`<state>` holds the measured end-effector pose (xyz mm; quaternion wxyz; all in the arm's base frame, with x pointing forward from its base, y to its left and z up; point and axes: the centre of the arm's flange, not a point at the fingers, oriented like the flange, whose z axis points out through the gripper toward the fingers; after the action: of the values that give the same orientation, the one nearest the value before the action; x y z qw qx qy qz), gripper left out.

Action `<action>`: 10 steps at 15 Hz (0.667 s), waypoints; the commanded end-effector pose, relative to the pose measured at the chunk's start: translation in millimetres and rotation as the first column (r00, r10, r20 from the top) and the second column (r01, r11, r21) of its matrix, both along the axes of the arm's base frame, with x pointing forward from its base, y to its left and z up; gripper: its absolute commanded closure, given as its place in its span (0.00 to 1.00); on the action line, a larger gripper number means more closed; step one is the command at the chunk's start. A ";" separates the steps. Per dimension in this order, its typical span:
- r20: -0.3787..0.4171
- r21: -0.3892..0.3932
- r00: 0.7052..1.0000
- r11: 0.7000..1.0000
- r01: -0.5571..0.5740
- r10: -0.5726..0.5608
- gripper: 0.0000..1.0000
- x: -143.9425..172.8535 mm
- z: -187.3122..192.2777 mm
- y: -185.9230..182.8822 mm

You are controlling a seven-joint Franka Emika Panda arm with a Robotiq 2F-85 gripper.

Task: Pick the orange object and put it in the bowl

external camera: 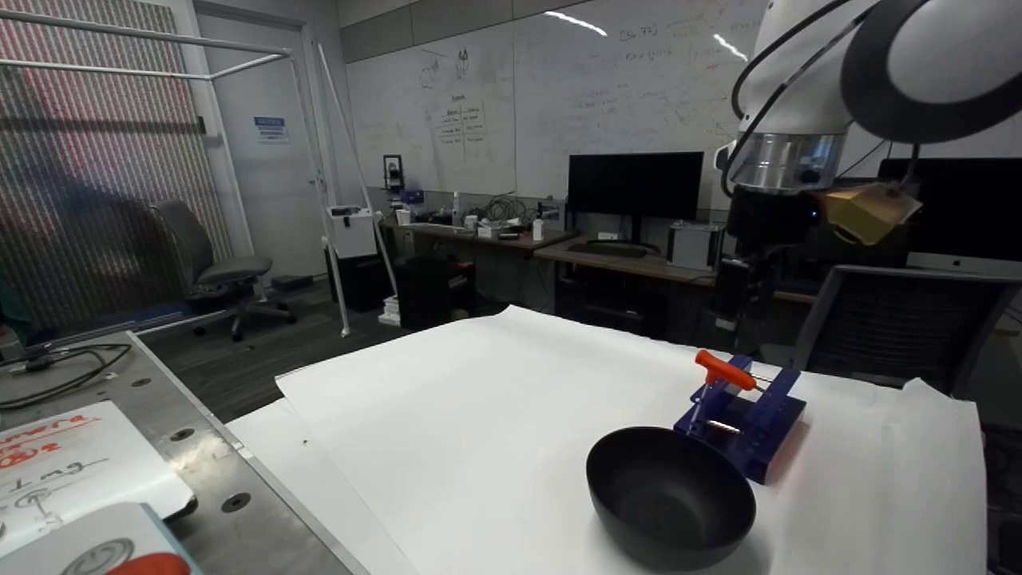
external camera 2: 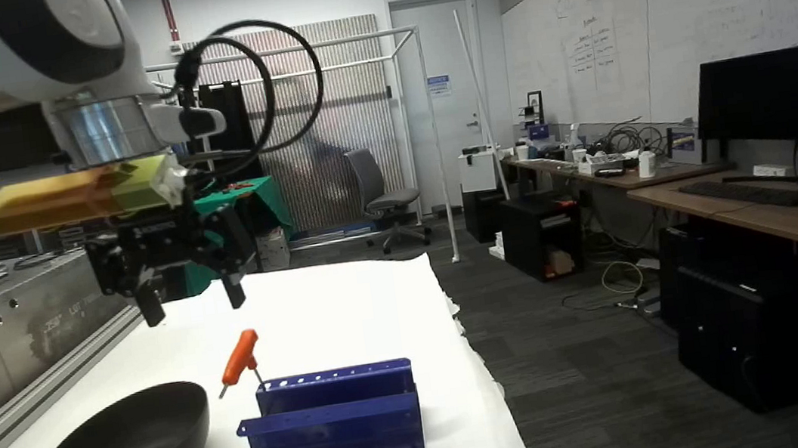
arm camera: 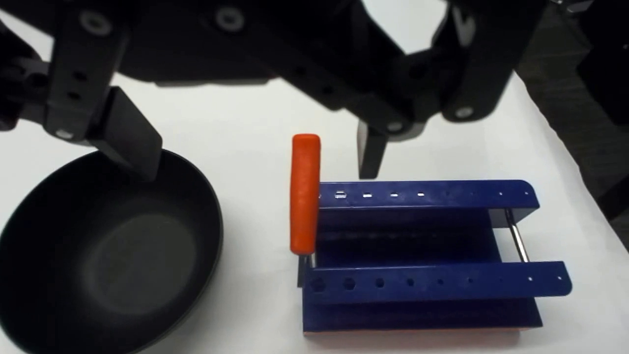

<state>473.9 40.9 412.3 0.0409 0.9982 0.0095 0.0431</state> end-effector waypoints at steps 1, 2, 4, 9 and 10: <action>-0.061 0.007 0.997 0.999 0.045 -0.044 0.00 50.8 -20.6 -15.9; -0.082 0.021 0.995 0.998 0.053 -0.051 0.00 55.4 -29.8 -21.4; -0.101 0.034 0.993 0.997 0.071 -0.067 0.00 61.7 -44.7 -30.8; -0.129 0.056 0.986 0.992 0.111 -0.103 0.26 60.3 -60.5 -44.1; -0.146 0.063 0.985 0.993 0.105 -0.095 0.34 54.5 -59.0 -42.7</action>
<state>528.3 -0.4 344.6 0.0203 0.9988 -0.0410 -0.0198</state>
